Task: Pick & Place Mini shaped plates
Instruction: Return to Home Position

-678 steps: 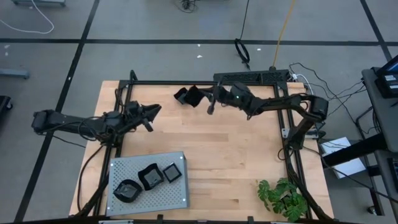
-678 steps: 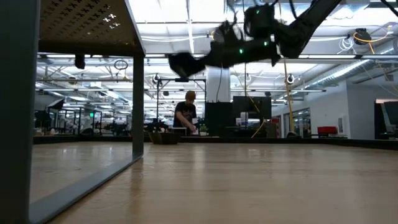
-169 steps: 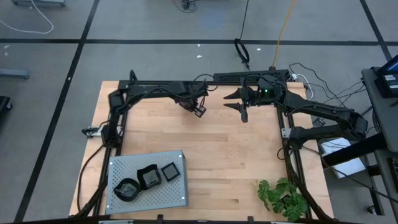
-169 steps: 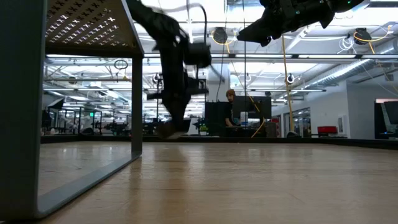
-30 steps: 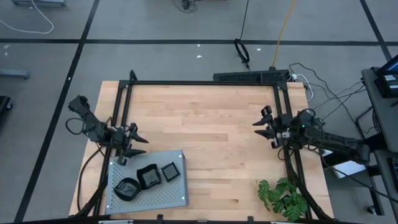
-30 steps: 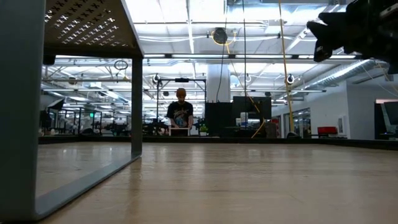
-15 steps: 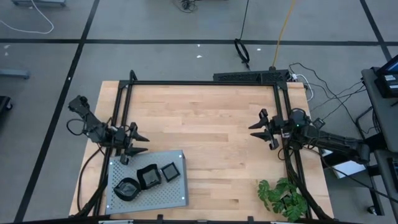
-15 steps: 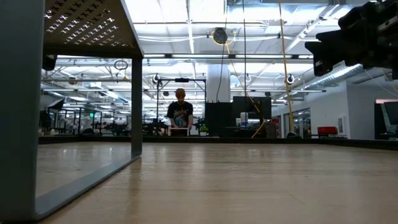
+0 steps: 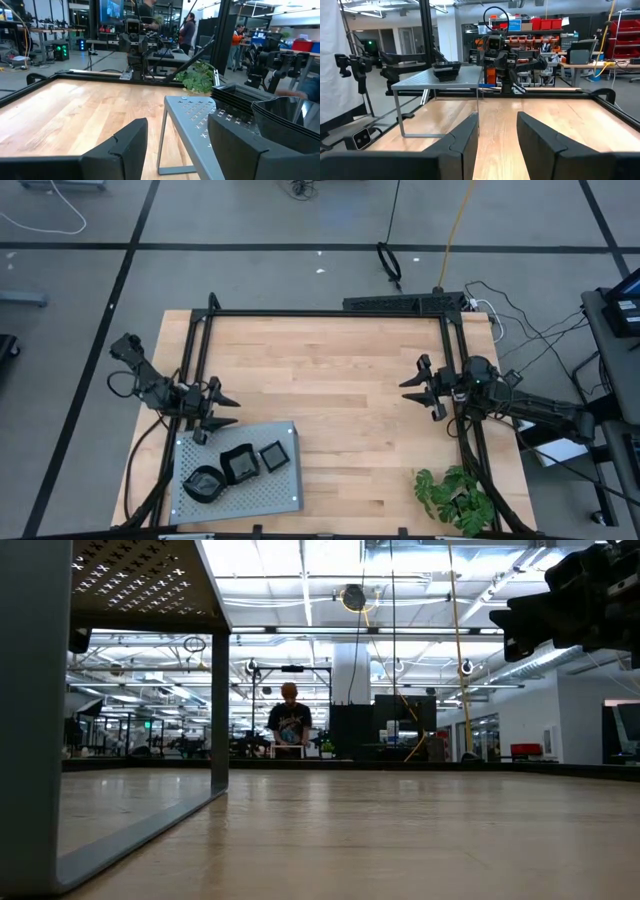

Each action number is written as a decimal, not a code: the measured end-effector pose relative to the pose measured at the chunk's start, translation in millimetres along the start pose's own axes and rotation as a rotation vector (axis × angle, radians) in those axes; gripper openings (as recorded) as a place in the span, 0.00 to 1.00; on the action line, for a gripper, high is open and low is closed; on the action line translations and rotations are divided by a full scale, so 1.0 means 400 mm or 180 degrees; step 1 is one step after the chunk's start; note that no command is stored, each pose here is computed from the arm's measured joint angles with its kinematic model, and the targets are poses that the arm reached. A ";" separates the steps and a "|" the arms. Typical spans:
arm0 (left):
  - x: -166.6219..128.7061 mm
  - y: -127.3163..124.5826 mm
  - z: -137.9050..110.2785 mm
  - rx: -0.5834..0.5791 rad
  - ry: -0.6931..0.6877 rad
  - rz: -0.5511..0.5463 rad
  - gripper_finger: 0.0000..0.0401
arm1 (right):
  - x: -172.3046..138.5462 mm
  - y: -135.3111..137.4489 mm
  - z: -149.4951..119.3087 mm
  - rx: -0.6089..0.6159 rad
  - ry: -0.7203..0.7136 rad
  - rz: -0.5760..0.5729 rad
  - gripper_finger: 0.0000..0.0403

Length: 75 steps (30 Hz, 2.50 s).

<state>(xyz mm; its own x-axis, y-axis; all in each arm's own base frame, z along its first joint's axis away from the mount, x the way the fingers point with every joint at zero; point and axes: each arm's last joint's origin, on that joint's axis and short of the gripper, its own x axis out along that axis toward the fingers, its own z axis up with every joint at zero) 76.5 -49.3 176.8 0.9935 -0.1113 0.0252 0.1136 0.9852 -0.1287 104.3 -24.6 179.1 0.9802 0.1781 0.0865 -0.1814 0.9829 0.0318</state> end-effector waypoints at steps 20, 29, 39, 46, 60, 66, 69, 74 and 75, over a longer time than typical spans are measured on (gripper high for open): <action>0.000 0.000 0.000 0.0002 -0.0001 0.0000 0.49 | 0.000 0.000 0.000 0.0000 0.0000 0.0001 0.31; 0.000 0.000 0.000 0.0002 -0.0001 0.0000 0.53 | 0.000 0.000 0.000 0.0000 0.0000 0.0002 0.31; 0.000 0.000 0.000 0.0002 0.0000 0.0000 0.53 | 0.000 0.000 -0.001 0.0001 0.0002 0.0003 0.31; 0.000 0.000 0.000 0.0001 0.0000 0.0000 0.53 | 0.000 0.000 -0.001 -0.0001 0.0001 0.0002 0.31; 0.000 0.000 0.000 0.0002 -0.0001 0.0000 0.53 | 0.000 0.000 0.000 0.0000 0.0000 0.0003 0.31; 0.000 0.000 0.000 0.0001 -0.0001 0.0000 0.53 | 0.000 0.000 -0.001 0.0001 0.0002 0.0003 0.31; 0.000 0.000 0.000 0.0001 -0.0001 0.0001 0.53 | 0.000 0.000 -0.001 -0.0001 0.0001 0.0004 0.31; 0.000 0.000 0.000 0.0002 -0.0001 0.0000 0.53 | 0.000 0.000 -0.001 -0.0001 0.0001 0.0004 0.31; 0.000 0.000 0.000 0.0000 -0.0001 0.0000 0.53 | 0.000 0.000 -0.001 0.0000 0.0001 0.0003 0.31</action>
<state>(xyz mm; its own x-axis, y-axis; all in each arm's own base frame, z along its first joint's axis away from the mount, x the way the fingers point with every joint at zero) 76.5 -49.3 176.9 0.9935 -0.1112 0.0255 0.1136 0.9852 -0.1286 104.3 -24.5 178.8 0.9801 0.1789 0.0862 -0.1822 0.9828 0.0316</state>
